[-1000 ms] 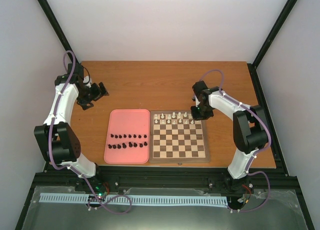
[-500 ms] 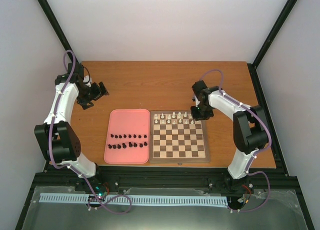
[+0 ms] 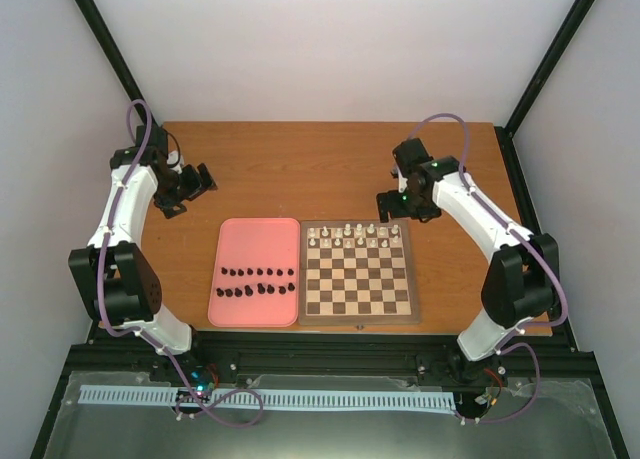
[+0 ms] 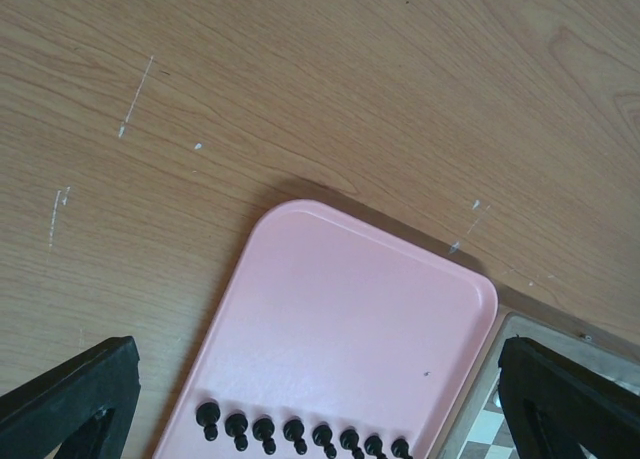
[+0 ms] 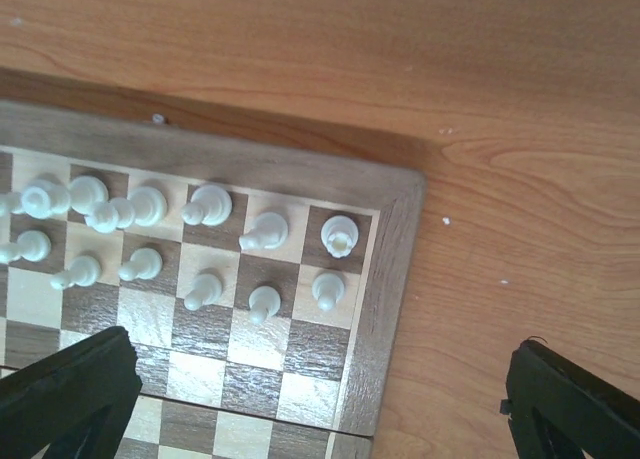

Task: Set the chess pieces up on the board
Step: Reset both arms

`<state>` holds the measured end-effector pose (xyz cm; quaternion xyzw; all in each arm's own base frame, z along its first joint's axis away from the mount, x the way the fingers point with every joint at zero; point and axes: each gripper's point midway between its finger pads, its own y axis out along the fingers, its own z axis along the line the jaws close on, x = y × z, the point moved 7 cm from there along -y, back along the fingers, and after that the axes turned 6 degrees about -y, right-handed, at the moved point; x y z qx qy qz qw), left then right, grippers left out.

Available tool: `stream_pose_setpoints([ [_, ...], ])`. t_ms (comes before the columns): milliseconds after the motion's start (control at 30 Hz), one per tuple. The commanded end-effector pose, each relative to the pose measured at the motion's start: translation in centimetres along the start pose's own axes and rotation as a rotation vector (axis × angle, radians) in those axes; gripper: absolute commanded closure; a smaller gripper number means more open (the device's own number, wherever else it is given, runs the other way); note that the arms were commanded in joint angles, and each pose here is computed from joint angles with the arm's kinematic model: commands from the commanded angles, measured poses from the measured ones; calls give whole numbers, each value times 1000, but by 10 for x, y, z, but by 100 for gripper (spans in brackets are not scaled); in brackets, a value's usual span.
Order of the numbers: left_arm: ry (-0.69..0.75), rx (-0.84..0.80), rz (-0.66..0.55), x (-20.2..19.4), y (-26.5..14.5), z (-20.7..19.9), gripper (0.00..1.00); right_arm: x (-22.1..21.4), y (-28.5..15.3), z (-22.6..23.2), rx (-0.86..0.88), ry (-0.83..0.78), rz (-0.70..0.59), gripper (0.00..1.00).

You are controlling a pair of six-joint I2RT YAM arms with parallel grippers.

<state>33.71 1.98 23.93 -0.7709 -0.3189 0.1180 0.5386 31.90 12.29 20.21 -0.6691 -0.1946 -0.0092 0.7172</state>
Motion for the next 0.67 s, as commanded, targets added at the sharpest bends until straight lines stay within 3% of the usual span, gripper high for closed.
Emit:
stream_pose_setpoints([
  [0, 45, 20, -38, 5, -12, -11, 0, 10, -27, -1, -33, 4, -59, 0],
  [233, 155, 91, -58, 3, -15, -32, 0, 32, -61, 4, 5, 15, -212, 0],
  [633, 168, 75, -58, 4, -17, -44, 0, 36, -67, 2, -11, 15, -211, 0],
])
